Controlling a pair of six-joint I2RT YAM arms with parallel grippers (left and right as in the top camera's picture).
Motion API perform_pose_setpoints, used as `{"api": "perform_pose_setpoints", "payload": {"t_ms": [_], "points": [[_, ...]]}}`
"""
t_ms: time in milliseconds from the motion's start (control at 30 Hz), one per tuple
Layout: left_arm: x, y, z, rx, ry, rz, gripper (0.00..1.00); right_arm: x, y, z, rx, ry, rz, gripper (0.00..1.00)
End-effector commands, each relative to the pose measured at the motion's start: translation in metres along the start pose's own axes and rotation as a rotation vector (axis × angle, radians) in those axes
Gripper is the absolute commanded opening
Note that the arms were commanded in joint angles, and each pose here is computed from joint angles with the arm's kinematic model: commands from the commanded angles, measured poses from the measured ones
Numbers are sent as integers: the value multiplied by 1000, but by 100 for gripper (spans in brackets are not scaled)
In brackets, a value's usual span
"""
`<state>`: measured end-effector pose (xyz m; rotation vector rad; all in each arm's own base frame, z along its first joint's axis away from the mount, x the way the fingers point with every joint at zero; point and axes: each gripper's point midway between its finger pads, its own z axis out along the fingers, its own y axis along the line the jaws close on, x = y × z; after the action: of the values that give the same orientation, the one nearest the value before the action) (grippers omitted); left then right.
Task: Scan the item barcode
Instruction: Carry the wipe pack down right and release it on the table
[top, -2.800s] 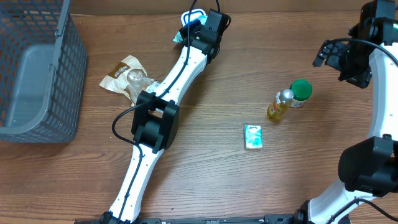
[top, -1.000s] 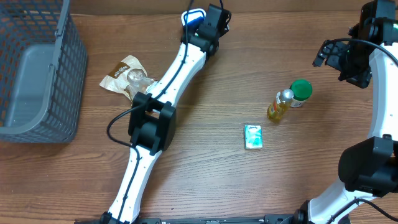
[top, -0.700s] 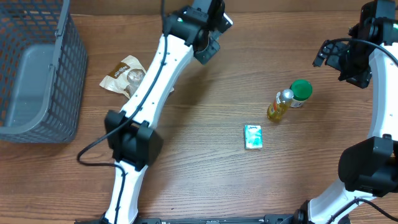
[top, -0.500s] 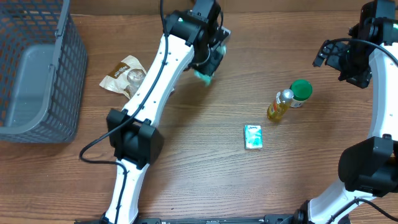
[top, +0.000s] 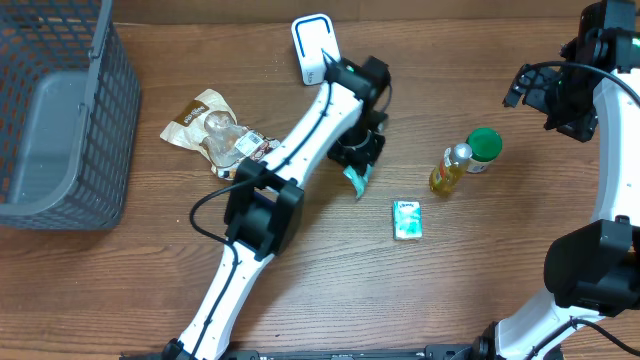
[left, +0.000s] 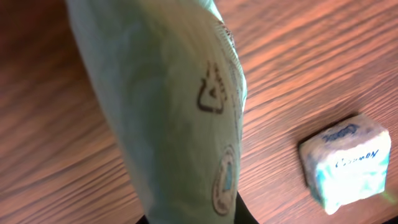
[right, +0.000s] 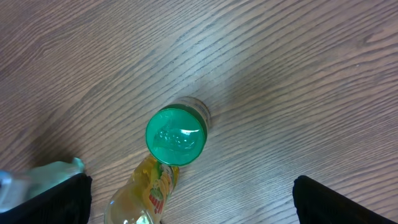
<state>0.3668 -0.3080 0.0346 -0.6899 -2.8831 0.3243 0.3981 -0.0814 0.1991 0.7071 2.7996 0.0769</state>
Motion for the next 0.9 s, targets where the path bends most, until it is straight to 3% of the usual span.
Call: {"api": "perform_pose_setpoints", "payload": {"t_ms": [0, 133, 400, 433, 567, 867], "points": [[3, -16, 11, 41, 24, -4, 6, -1, 0, -6, 0, -20, 5, 100], [4, -20, 13, 41, 27, -30, 15, -1, 0, -6, 0, -20, 5, 100], [2, -21, 13, 42, 21, -61, 74, -1, 0, -6, 0, -20, 5, 100], [2, -21, 13, 43, 22, -61, 78, -1, 0, -6, 0, -20, 5, 100], [1, -25, 9, 79, 18, -64, 89, -1, 0, -6, 0, -20, 5, 100], [-14, -26, -32, 101, -77, -51, 96, -1, 0, -6, 0, -20, 5, 100]]}}
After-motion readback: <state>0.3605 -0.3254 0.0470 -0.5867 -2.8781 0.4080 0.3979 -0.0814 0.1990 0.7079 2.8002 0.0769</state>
